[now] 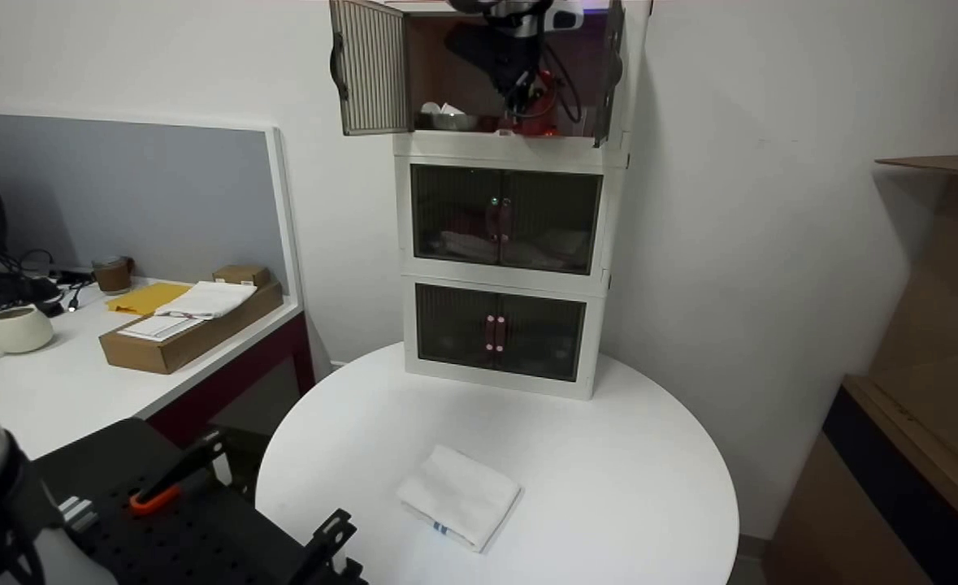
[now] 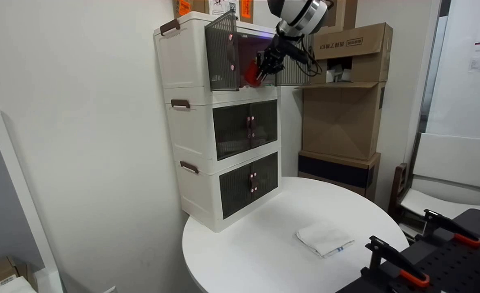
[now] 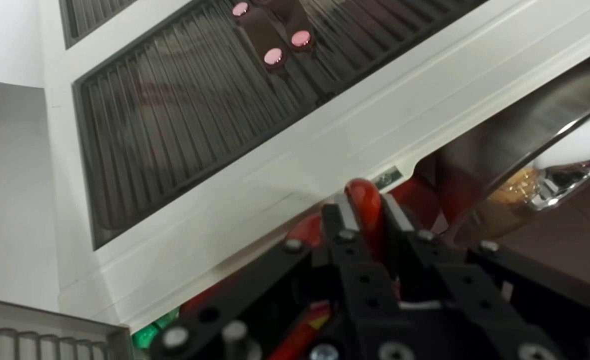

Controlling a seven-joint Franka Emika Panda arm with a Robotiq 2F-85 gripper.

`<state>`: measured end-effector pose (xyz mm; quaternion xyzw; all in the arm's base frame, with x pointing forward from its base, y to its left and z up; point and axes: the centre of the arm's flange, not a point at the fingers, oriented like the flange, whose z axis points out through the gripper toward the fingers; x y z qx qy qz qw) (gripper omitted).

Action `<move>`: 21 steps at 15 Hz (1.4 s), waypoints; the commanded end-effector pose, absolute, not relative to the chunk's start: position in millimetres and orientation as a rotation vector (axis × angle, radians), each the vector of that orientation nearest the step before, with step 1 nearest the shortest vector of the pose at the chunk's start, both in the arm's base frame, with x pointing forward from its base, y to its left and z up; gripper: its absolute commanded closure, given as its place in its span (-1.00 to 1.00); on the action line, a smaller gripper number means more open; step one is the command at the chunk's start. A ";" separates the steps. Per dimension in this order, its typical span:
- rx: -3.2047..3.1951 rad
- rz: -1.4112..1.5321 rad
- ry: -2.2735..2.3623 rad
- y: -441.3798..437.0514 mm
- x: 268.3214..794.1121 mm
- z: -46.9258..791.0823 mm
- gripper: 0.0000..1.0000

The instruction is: Pick up the red cup and place it at the top shelf of the cabinet

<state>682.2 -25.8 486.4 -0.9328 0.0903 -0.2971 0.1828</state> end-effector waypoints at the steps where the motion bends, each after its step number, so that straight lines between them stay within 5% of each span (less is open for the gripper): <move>1: -2.581 -0.859 0.308 -21.4 711.9 492.6 0.93; 14: -2.584 -0.855 0.358 -5.8 759.1 464.4 0.89; 15: -2.585 -0.859 0.355 -5.1 760.1 463.7 0.35; 21: -2.627 -0.888 0.305 -8.0 756.9 471.4 -0.56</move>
